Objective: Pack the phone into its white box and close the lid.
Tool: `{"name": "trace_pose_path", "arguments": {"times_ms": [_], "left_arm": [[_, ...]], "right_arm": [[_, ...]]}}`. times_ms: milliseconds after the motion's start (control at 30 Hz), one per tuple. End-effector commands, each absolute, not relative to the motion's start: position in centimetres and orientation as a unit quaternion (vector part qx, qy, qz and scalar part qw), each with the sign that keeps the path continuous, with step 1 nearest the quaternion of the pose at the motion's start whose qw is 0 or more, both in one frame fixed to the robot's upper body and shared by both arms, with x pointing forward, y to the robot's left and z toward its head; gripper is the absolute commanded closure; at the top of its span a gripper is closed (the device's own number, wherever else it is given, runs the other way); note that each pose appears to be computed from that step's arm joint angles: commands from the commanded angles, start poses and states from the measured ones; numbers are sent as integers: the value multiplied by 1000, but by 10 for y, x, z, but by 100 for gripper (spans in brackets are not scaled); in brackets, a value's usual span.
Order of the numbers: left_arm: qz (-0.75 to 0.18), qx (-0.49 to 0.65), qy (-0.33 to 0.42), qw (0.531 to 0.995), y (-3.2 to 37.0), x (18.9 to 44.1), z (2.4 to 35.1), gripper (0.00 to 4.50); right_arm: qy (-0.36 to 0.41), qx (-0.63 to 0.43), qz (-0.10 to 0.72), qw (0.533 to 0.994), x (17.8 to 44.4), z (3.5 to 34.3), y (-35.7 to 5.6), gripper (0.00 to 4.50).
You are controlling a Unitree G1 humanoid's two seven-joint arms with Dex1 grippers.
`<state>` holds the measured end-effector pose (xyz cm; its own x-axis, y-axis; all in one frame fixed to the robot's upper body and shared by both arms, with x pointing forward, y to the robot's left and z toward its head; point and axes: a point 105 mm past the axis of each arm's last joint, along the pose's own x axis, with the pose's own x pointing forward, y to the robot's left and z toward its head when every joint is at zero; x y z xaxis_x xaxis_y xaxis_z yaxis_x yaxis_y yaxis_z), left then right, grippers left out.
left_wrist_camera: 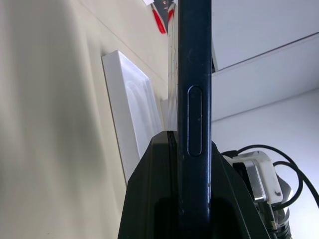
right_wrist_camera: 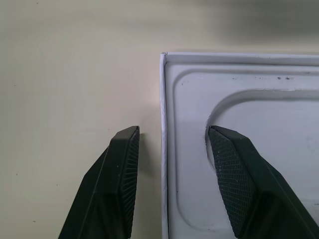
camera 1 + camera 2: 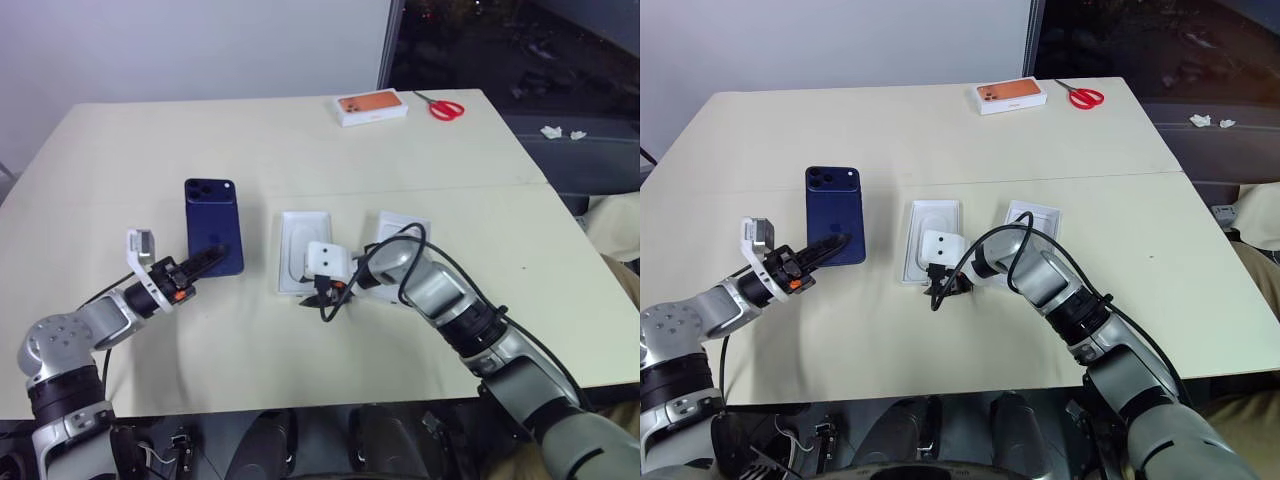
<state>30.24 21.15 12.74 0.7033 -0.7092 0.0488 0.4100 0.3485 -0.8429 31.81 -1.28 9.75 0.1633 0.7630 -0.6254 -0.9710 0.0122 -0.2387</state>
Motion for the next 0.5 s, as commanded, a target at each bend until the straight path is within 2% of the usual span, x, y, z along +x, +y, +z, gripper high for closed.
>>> {"name": "trace_pose_path", "arguments": {"times_ms": [33, 100, 167, 233, 500], "left_arm": [[-376, -443, 140, 802, 207, 300, 144, 450], [-374, -444, 142, 802, 207, 300, 144, 450], [-373, -445, 143, 802, 207, 301, 144, 450], [-372, -445, 143, 802, 207, 302, 144, 450], [-375, -450, 143, 797, 208, 300, 146, 450]], "right_arm": [[153, -321, 629, 691, 319, 103, -10, 222], [154, -321, 628, 692, 319, 103, -10, 222], [155, -321, 626, 694, 320, 102, -10, 273], [153, -323, 624, 694, 321, 102, -10, 351], [152, -320, 627, 694, 318, 104, -9, 351]]}}
